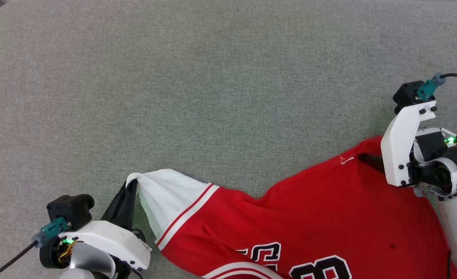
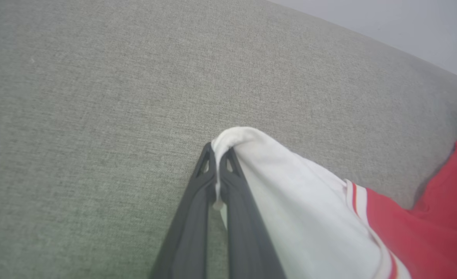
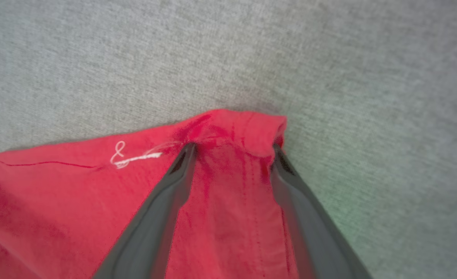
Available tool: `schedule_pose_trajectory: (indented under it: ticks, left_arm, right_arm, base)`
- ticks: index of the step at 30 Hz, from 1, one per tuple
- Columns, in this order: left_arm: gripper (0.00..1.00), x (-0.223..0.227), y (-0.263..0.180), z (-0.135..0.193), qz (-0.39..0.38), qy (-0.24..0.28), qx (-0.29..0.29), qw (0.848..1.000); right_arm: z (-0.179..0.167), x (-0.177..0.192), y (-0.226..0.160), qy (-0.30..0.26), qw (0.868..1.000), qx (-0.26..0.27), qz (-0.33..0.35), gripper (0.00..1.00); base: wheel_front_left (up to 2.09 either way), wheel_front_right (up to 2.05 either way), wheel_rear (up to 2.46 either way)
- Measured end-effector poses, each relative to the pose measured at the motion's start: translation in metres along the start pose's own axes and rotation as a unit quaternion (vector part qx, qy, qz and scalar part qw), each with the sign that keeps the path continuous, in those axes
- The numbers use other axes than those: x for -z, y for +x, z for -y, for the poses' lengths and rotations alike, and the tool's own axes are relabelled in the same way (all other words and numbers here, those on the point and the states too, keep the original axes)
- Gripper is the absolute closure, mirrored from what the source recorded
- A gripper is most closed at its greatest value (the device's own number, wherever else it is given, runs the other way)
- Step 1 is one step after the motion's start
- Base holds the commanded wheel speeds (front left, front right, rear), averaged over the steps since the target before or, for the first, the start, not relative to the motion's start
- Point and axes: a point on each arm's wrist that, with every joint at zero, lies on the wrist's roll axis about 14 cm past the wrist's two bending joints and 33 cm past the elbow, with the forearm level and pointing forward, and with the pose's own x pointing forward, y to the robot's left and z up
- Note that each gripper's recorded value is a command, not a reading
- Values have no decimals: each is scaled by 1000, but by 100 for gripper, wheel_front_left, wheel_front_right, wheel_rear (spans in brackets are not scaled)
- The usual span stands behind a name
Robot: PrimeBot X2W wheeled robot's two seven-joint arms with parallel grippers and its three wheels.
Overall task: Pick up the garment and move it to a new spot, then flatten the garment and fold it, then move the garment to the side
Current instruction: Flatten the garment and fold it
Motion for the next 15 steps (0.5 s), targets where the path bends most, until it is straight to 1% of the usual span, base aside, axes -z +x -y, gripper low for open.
schedule_pose_trajectory:
  ticks: [5, 9, 13, 15]
  left_arm:
    - [100, -1, -1, -2, 2, 0, -3, 1000]
    - [100, -3, -3, -1, 7, 1, 1, 1000]
    - [100, -21, -3, 4, 31, 9, 11, 999]
    - [100, -33, -4, 5, 45, 21, 19, 999]
  right_arm:
    - [-1, 0, 0, -2, 1000, -5, 1, 100]
    - [1, -2, -4, -10, 1000, 2, 9, 100]
    - [-1, -9, -14, -12, 999, 1, 34, 100]
    - [-2, -17, -22, -17, 998, 4, 57, 100]
  base:
    - [0, 0, 0]
    - [0, 0, 0]
    - [0, 0, 0]
    - [0, 0, 0]
